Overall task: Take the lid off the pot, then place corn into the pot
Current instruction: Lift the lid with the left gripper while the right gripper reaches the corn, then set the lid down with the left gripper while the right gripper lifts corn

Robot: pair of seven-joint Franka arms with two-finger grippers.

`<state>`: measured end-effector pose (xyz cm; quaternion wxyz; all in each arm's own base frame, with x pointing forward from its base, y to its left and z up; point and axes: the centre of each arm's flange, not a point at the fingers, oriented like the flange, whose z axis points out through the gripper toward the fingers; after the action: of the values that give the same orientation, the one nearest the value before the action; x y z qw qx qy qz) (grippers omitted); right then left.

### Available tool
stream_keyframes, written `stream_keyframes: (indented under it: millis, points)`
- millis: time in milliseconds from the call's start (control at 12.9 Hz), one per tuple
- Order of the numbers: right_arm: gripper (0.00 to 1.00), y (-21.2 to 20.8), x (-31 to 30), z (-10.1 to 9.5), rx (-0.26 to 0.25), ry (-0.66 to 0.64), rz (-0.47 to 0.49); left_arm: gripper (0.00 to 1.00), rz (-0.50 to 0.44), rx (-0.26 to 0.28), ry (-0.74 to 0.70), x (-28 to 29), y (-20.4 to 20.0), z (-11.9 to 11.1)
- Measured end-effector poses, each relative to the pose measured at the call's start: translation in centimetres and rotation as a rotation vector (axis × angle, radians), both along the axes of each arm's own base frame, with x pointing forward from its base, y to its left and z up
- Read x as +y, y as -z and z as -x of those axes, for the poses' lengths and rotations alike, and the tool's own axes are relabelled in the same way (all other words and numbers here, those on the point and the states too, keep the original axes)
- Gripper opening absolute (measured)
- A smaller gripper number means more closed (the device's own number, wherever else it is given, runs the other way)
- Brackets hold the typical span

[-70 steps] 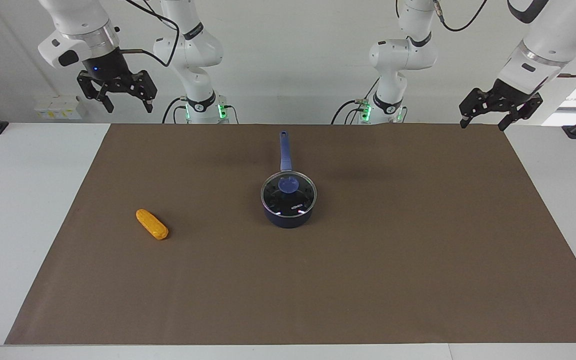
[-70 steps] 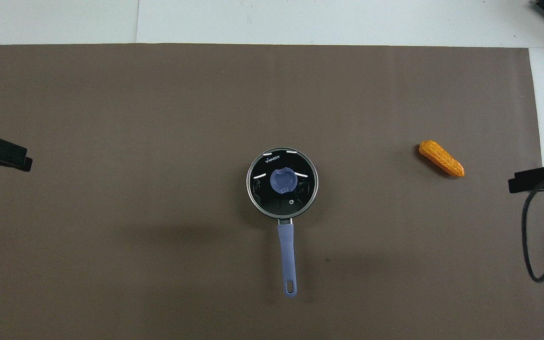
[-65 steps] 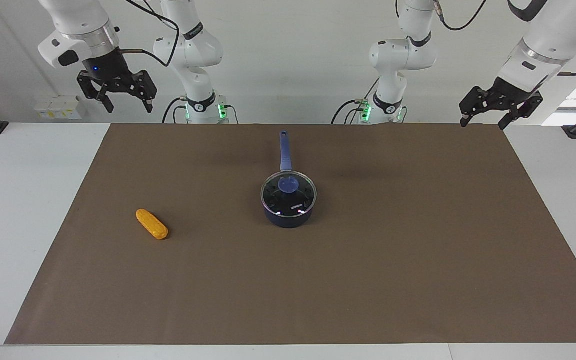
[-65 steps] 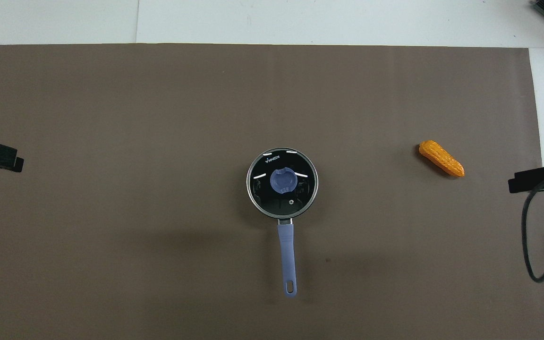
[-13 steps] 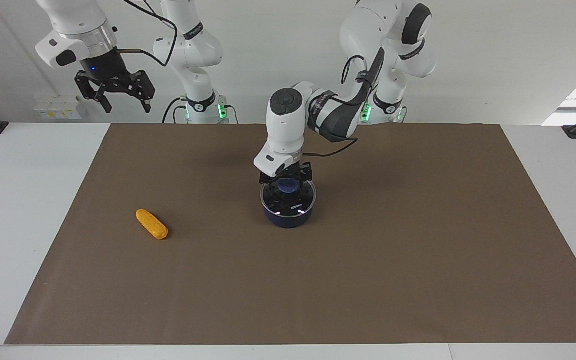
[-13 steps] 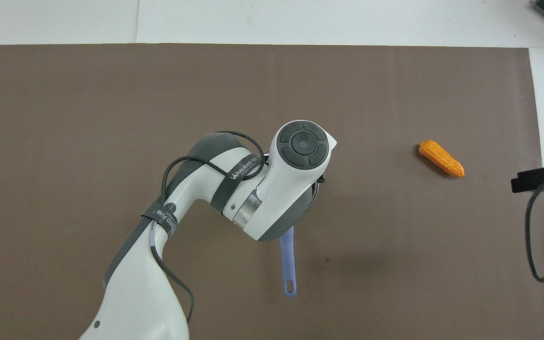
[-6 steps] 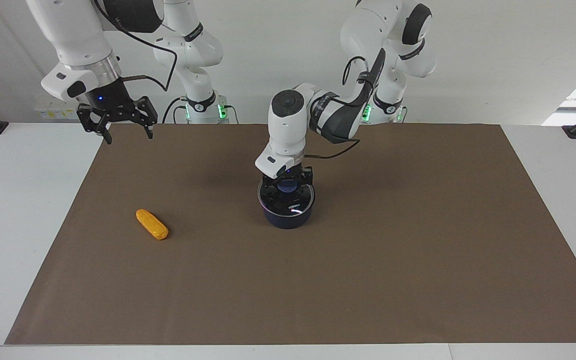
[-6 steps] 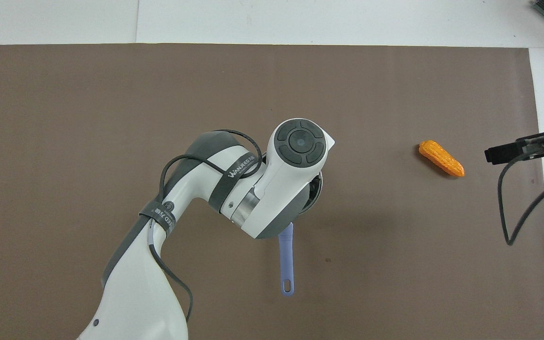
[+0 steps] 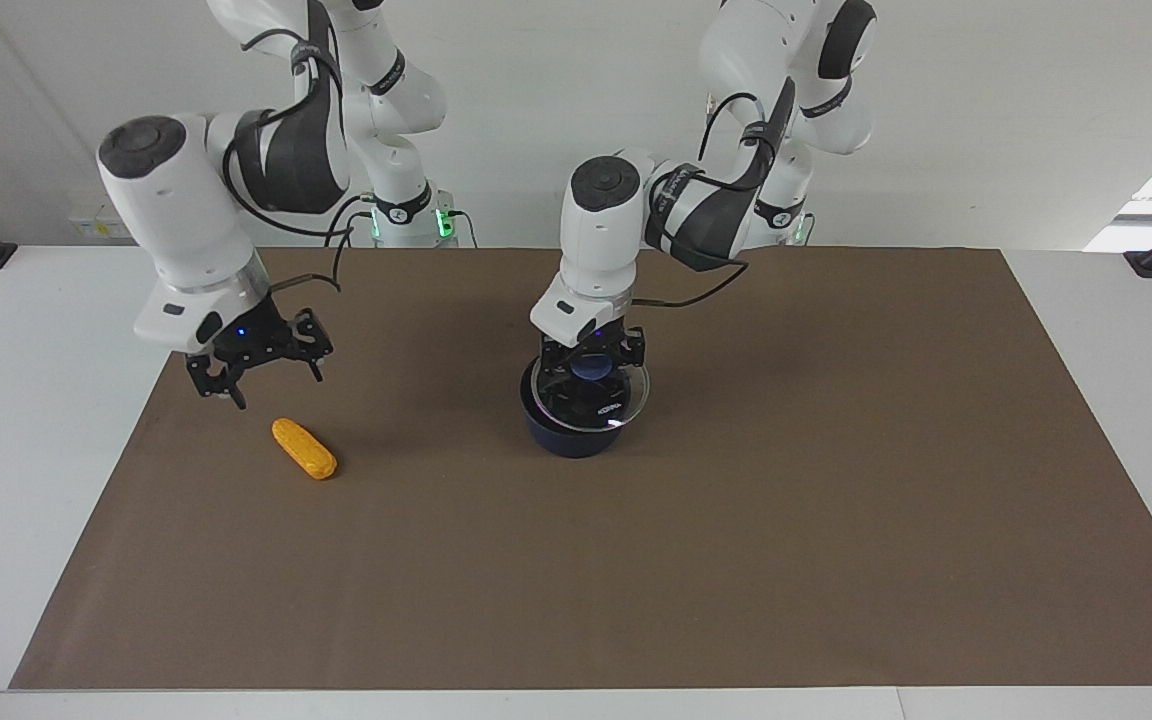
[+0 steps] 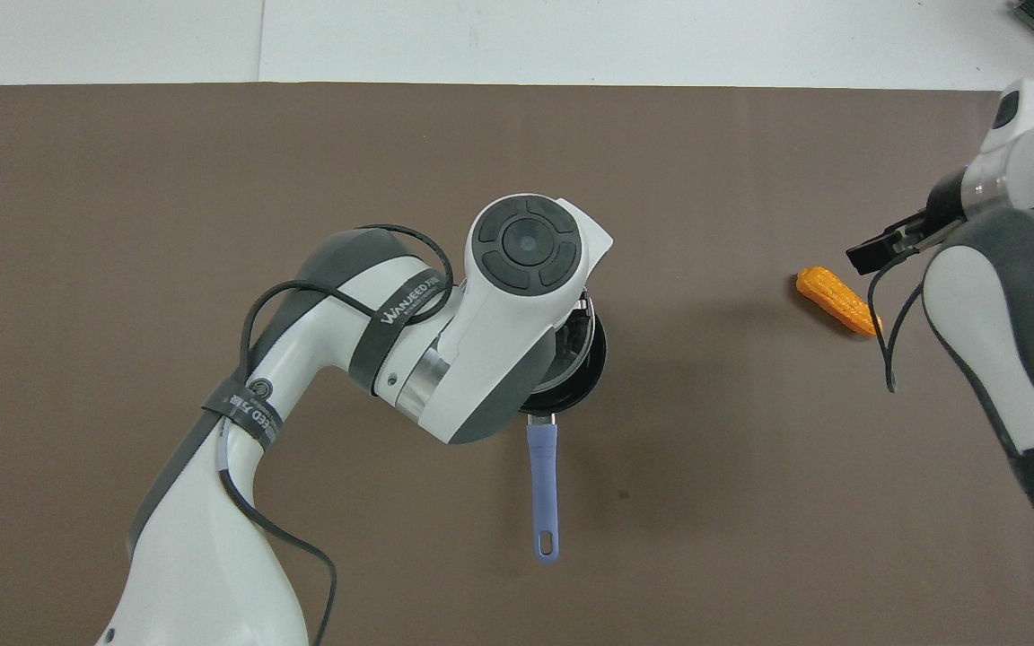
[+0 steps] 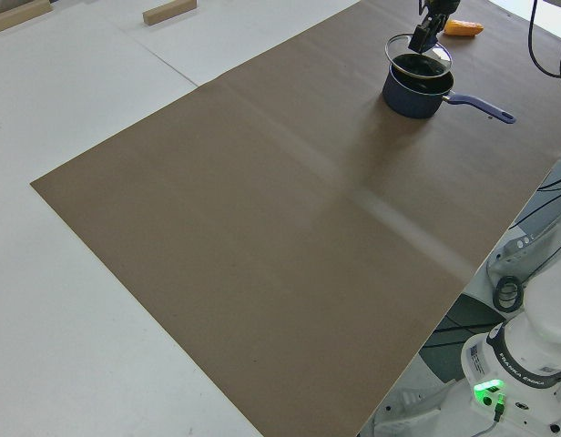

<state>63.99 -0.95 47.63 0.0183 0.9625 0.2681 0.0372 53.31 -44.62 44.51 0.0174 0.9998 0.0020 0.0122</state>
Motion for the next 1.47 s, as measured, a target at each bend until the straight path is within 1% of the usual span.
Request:
stream_keyframes:
  millis: [155,309,464,619,696,928,1160,1238,1392,1470]
  points:
    - [1.00,4.9,0.0,-1.6,-0.022,-0.182,0.020,0.45,0.000,-0.004,0.023,1.5,-0.5,-1.0]
    - [1.00,9.6,-0.5,-2.0,-0.011,-0.360,0.038,0.45,-0.011,0.006,0.067,3.6,-0.4,-2.4]
    - [1.00,13.9,-1.2,-2.0,0.002,-0.474,0.048,0.45,-0.020,0.015,0.114,7.1,-0.7,-4.4]
    - [1.00,16.6,-1.8,-1.5,0.026,-0.509,0.045,0.45,-0.025,0.020,0.172,11.1,-0.9,-6.3]
    - [1.00,17.3,-2.2,-1.1,0.040,-0.505,0.042,0.45,-0.026,0.023,0.201,13.1,-1.0,-7.1]
    - [1.00,18.0,-3.8,-0.1,0.062,-0.482,0.034,0.45,-0.031,0.039,0.296,19.7,-0.5,-9.4]
    - [1.00,18.1,-4.5,0.4,0.068,-0.472,0.032,0.45,-0.031,0.066,0.362,26.1,0.9,-10.9]
    - [0.90,18.1,-4.5,0.4,0.068,-0.473,0.032,0.45,-0.030,0.069,0.383,28.0,1.2,-11.1]
    - [0.63,18.2,-4.5,0.5,0.071,-0.469,0.030,0.45,-0.026,0.048,0.427,31.8,2.3,-11.1]
    - [0.50,18.3,-4.6,0.6,0.077,-0.450,0.027,0.45,-0.026,0.036,0.449,33.8,3.1,-10.7]
